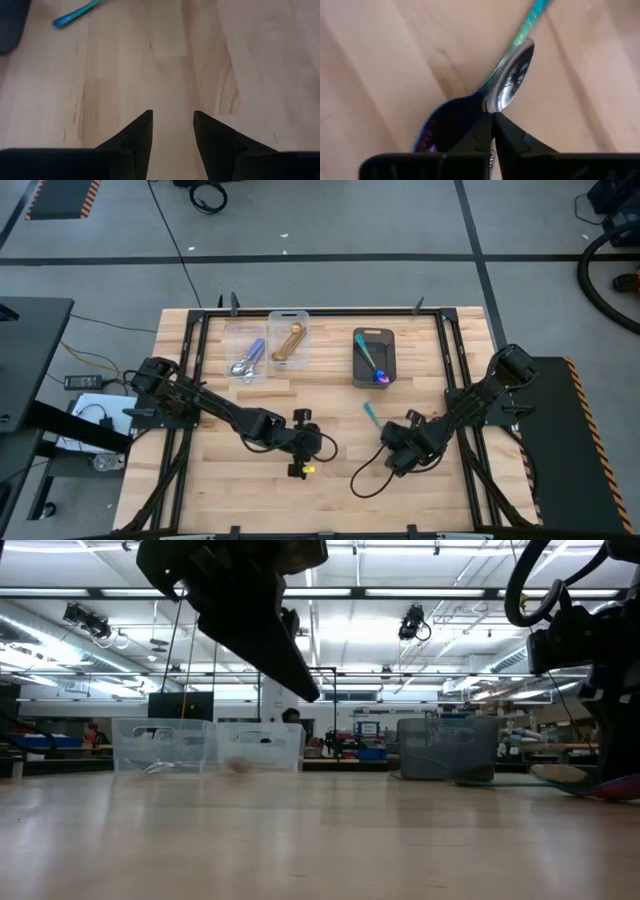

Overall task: Sort silverware by color (type)
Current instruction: Put the purple spoon into the left transparent bin

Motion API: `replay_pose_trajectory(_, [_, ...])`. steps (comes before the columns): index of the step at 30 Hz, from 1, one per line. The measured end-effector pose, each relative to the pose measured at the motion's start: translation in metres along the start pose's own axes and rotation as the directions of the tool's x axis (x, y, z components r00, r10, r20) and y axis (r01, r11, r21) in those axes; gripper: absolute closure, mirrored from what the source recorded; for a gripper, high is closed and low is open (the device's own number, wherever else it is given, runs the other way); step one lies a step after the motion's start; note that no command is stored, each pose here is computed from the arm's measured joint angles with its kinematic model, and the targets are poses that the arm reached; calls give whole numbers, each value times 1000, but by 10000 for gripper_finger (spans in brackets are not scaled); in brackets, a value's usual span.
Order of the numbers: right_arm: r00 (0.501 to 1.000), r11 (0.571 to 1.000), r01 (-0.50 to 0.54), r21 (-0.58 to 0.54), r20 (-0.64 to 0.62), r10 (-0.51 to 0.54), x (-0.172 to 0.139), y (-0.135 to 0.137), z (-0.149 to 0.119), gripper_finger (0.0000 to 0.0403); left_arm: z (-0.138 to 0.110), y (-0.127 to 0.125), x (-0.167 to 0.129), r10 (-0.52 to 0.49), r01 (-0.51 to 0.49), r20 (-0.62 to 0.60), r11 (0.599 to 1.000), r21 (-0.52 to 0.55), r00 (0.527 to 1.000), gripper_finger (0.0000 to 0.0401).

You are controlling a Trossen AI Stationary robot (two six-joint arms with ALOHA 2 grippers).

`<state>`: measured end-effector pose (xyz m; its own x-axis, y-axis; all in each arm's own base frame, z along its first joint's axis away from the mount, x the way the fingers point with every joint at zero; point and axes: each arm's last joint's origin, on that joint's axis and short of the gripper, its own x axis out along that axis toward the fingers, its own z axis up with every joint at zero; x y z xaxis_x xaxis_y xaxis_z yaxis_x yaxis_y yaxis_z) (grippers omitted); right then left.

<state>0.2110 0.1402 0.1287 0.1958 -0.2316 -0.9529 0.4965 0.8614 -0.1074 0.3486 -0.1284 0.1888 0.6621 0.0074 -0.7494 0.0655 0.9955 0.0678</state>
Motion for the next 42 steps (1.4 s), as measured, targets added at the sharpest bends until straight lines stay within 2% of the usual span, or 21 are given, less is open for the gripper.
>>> replay_pose_trajectory(14, [996, 999, 37, -11, 82, -36, -9, -7, 1, 395, 2, 1, 0, -1, 1, 15, 1000, 13, 1000, 252])
replay_pose_trajectory(27, [972, 996, 88, -26, 219, -80, -11, -7, 6, 396, 8, 1, 3, -2, 5, 85, 999, -34, 996, 252])
replay_pose_trajectory(30, [951, 996, 87, -32, 300, -73, -13, -3, 10, 396, 7, -5, 15, 27, -23, 117, 999, -36, 993, 252])
replay_pose_trajectory(35, [894, 995, 67, -69, 447, -29, -16, 7, 21, 396, 2, -18, 35, 20, -19, 172, 1000, -5, 985, 252])
replay_pose_trajectory(42, [818, 992, 55, -115, 574, 22, -20, 16, 38, 396, 2, -21, 35, 28, -42, 178, 996, 76, 984, 253])
